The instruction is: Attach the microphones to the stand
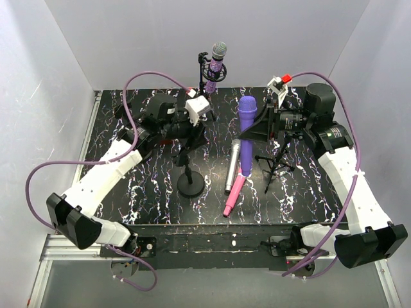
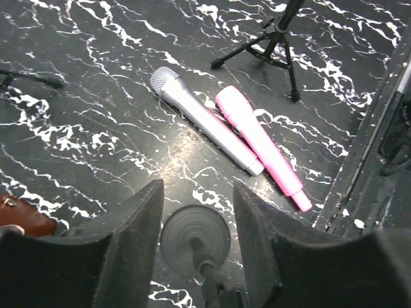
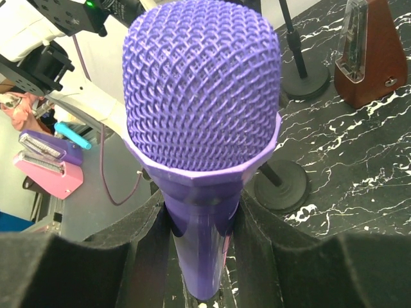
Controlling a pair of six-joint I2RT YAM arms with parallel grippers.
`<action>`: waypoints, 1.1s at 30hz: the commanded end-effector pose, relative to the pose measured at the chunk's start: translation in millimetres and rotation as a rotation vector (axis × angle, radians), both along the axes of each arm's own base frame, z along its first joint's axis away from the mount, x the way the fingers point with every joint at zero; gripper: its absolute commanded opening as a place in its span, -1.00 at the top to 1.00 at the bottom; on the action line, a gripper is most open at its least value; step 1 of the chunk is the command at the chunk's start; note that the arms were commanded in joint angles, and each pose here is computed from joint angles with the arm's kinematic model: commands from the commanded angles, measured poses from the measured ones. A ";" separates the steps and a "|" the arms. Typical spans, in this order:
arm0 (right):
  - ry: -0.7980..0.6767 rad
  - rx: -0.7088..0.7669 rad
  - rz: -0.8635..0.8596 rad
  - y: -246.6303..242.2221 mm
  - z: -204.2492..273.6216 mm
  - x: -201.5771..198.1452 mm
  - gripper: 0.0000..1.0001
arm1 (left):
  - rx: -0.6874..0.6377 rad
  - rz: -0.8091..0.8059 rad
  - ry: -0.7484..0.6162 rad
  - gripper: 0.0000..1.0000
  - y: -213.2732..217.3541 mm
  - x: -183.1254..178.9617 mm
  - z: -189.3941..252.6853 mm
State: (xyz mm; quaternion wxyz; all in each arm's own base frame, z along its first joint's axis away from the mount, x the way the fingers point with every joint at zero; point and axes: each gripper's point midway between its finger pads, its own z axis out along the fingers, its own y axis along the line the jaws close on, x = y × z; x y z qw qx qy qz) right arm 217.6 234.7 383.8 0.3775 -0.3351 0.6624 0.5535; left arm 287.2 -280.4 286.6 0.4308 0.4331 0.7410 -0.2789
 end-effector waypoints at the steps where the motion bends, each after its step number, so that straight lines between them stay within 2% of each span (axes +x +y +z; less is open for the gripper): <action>1: -0.077 0.008 0.032 -1.5 7.4 -7.4 0.97 | -0.058 0.109 -0.056 -0.03 15.1 1.9 25.2; 6: -0.108 -0.013 0.041 -1.9 3.6 -6.0 0.97 | -0.132 0.201 -0.067 -0.40 30.6 2.1 49.9; 9: -0.162 -0.045 0.061 -2.0 -1.1 -8.0 0.97 | -0.241 0.238 -0.089 -0.80 39.7 -9.0 81.5; 11: -0.209 -0.075 0.087 -1.2 -5.7 -10.4 0.97 | -0.328 0.223 -0.094 -0.96 40.1 -22.9 99.2; 14: -0.264 -0.115 0.135 1.2 -14.0 -16.6 0.97 | -0.509 0.103 -0.017 -0.96 24.1 -53.6 122.4; 17: -0.277 -0.122 0.169 6.1 -16.0 -20.8 0.97 | -0.718 -0.016 0.163 -0.97 0.6 -73.3 135.1; 18: -0.273 -0.124 0.175 7.5 -17.2 -21.2 0.97 | -0.798 -0.067 0.169 -0.96 -5.3 -78.8 145.8; 20: -0.271 -0.123 0.184 9.8 -17.6 -22.3 0.97 | -0.873 -0.115 0.152 -0.96 -12.4 -84.7 150.9; 25: -0.248 -0.114 0.199 13.6 -19.6 -24.8 0.97 | -0.837 -0.147 0.112 -0.97 -49.2 -86.5 142.8; 33: -0.222 -0.105 0.215 13.6 -23.4 -30.3 0.97 | -0.878 -0.113 0.057 -0.96 -78.6 -74.9 131.3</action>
